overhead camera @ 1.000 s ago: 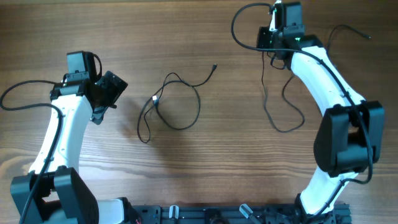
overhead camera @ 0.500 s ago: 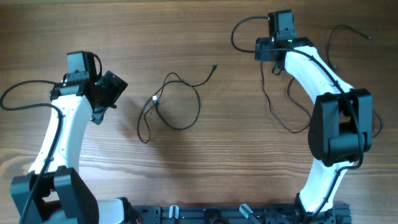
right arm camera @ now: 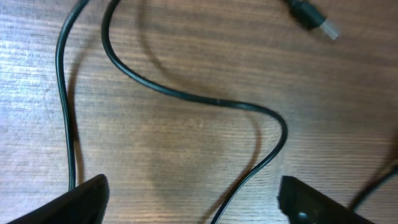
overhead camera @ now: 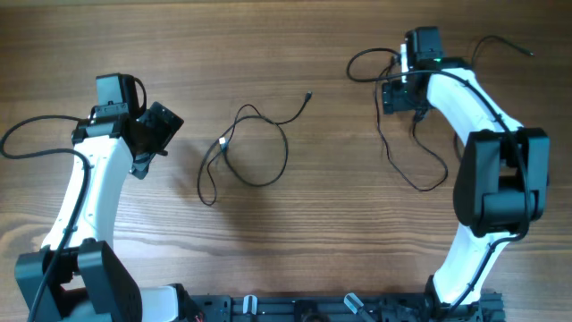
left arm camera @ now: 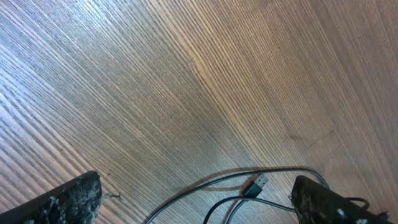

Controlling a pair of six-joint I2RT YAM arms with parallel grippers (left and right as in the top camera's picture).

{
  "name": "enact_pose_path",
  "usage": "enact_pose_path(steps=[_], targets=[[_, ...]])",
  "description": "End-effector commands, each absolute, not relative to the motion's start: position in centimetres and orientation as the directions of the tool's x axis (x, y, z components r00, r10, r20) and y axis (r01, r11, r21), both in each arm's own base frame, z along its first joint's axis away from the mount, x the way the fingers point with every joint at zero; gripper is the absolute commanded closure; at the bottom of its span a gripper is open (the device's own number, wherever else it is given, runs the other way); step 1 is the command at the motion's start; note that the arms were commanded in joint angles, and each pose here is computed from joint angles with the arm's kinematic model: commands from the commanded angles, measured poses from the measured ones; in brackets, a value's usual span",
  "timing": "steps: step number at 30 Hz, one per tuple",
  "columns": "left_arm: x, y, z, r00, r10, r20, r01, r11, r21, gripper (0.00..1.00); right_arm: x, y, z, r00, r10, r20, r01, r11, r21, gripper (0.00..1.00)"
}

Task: Untangle cables

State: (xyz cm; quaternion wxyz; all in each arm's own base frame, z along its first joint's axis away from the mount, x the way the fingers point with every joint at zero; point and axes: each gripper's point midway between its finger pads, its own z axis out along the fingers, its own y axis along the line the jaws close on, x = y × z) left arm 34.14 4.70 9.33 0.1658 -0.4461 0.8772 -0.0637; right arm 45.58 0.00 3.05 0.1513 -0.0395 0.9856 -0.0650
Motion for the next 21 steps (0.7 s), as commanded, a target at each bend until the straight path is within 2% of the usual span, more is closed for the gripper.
enact_pose_path(steps=[1, 2, 4, 6, 12, 18, 21], targets=[[33.8, 4.7, 8.6, -0.542, -0.812, -0.214, -0.774, 0.582, -0.249, 0.00, 44.5, 1.8, 1.8, -0.960, -0.107, -0.258, -0.135, 0.987, 0.090, 0.14], [33.8, 4.7, 8.6, -0.542, -0.812, -0.214, -0.774, 0.582, -0.249, 0.00, 44.2, 1.9, 1.8, -0.963, -0.097, -0.251, -0.132, 0.983, 0.126, 0.13], [33.8, 4.7, 8.6, -0.542, -0.812, -0.214, -0.774, 0.582, -0.249, 0.00, 42.4, 0.9, 1.5, -0.983, -0.054, -0.176, -0.083, 0.984, 0.160, 0.04], [33.8, 4.7, 8.6, -0.543, -0.812, -0.214, -0.773, 0.583, -0.249, 0.00, 41.7, 0.6, 1.4, -0.988, -0.046, -0.150, -0.071, 0.984, 0.164, 0.00], [33.8, 4.7, 8.6, -0.543, -0.812, -0.214, -0.773, 0.583, -0.249, 0.00, 40.4, 1.8, 1.1, -0.994, 0.079, -0.072, 0.061, 0.974, 0.219, 0.01], [33.8, 4.7, 8.6, -0.542, -0.812, -0.214, -0.774, 0.582, -0.249, 0.00, 39.2, 3.1, -1.2, -0.997, 0.047, -0.068, 0.031, 0.974, 0.225, 0.00], [33.8, 4.7, 8.6, -0.542, -0.812, -0.214, -0.774, 0.582, -0.249, 0.00, 38.4, 5.8, -2.0, -0.997, 0.014, -0.071, -0.009, 0.948, 0.317, 0.00]])
